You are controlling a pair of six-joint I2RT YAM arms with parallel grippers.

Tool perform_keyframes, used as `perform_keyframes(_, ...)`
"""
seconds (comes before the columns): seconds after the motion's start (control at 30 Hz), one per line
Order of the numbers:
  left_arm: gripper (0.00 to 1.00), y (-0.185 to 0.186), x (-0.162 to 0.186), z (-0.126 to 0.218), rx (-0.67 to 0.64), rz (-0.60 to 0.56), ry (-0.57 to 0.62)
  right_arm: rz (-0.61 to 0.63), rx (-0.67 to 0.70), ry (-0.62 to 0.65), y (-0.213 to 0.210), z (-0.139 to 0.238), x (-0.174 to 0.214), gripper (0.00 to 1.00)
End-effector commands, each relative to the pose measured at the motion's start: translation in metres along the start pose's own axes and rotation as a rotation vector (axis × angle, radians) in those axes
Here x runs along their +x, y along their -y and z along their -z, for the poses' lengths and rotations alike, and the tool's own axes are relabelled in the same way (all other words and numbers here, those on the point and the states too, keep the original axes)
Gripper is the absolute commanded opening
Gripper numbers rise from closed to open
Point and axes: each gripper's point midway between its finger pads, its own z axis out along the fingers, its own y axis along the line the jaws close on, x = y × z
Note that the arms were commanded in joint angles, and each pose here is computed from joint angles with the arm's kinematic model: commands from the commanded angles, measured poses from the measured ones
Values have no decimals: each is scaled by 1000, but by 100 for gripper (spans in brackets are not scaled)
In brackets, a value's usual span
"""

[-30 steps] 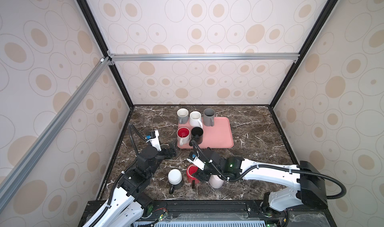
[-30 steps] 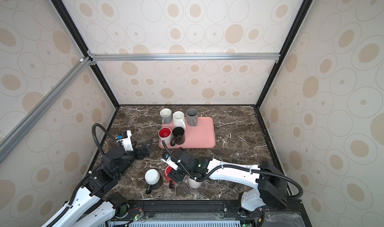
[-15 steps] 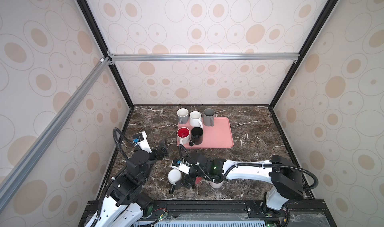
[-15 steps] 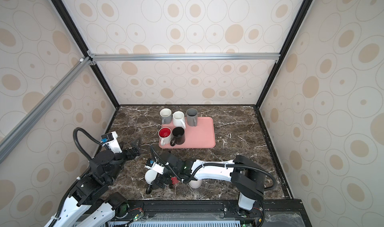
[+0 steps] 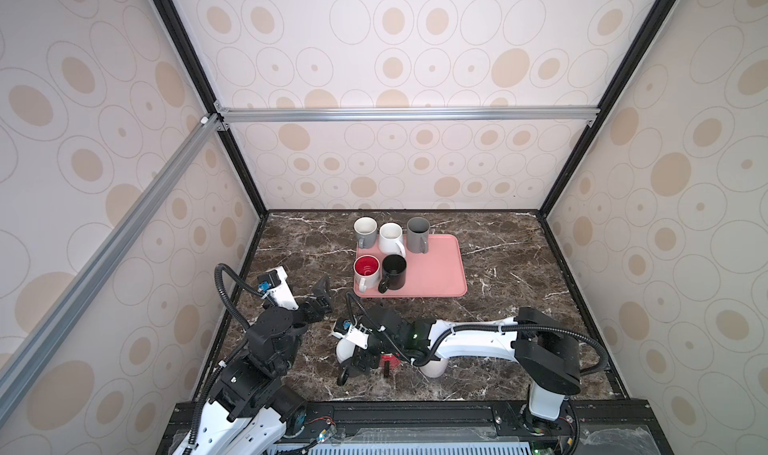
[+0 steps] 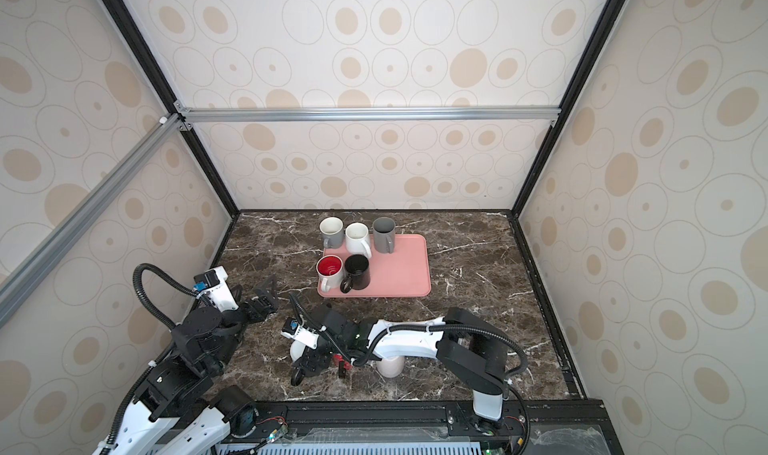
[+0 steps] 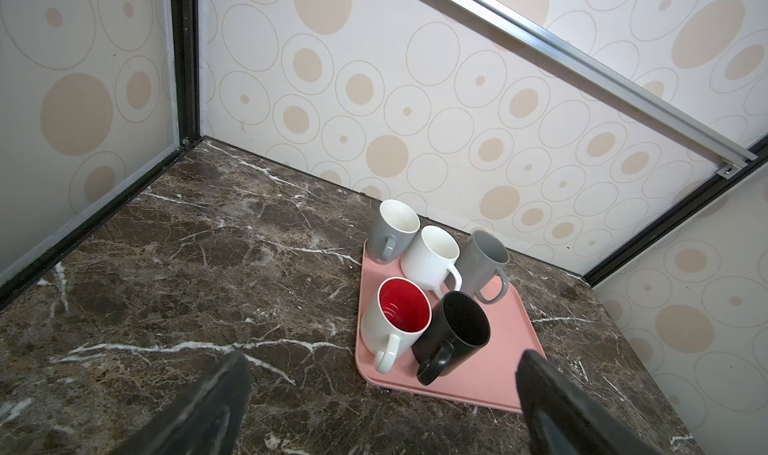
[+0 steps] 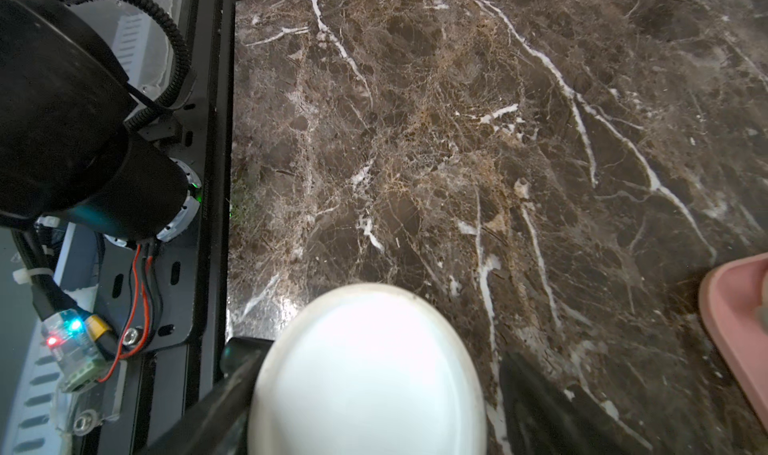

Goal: Turn the mug right side up
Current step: 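Lower the right gripper onto the white mug and grasp it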

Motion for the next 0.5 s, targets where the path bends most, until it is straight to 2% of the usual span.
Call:
perform_keyframes(0.0,99,-2,-5,1,-10,9,16,-2,75,-21,14,-6,3,84)
perform_keyframes(0.1,99,0,-4,1,-4,6,12,-15,139,-61,26,-4,16,80)
perform_keyframes(0.47,99,6,8,-8,19,-9,-24,-116,309,-96,70,25,44,78)
